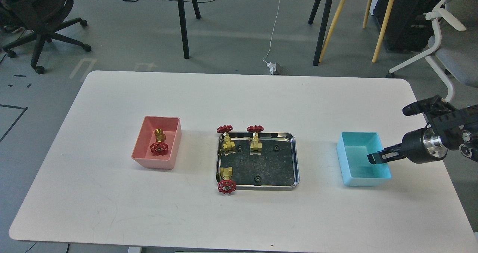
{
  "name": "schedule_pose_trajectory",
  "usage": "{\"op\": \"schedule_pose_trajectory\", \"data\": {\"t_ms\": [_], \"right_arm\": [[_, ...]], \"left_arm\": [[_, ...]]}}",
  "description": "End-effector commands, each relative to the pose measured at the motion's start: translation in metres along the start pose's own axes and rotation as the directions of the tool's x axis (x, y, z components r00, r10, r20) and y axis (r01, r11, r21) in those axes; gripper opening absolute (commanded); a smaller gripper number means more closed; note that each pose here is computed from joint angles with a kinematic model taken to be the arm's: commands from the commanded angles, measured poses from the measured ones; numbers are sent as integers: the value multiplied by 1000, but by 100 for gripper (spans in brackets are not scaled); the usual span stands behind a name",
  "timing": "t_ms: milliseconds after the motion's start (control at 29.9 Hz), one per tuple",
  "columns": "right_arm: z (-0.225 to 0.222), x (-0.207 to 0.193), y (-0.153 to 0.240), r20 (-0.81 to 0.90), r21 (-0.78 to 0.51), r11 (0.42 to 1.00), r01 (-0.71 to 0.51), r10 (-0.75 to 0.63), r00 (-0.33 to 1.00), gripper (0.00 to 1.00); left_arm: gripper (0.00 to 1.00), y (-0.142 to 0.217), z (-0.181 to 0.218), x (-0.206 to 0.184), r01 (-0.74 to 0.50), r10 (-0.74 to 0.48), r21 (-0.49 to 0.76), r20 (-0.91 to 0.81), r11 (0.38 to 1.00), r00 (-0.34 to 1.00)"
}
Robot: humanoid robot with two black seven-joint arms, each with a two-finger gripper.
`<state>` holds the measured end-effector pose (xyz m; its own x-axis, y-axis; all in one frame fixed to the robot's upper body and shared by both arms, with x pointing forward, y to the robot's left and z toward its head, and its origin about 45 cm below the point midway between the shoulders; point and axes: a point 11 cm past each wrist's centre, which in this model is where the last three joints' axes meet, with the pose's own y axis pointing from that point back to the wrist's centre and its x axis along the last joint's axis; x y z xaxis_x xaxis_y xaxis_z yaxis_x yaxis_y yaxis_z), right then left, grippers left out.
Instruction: Place valve in pink box and gear in blue box
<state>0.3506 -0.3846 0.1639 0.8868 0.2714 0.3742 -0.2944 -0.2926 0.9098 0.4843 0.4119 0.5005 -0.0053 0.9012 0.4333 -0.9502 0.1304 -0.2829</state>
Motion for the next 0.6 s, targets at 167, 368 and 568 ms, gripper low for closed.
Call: {"op": "schedule_pose_trajectory", "data": {"t_ms": [167, 368, 568], "right_arm": [[-16, 32, 6, 85, 69, 991, -119, 113, 990, 83], [-18, 49, 17, 107, 84, 980, -178, 169, 980, 87], [-11, 127, 74, 389, 134, 835, -534, 452, 803, 91]], "left_arm": [[100, 0, -2, -1, 3, -3, 4, 4, 1000, 1000], [100, 0, -2, -3, 12, -12, 8, 9, 1000, 1000], [100, -3, -5, -15, 37, -37, 45, -6, 998, 999]]}}
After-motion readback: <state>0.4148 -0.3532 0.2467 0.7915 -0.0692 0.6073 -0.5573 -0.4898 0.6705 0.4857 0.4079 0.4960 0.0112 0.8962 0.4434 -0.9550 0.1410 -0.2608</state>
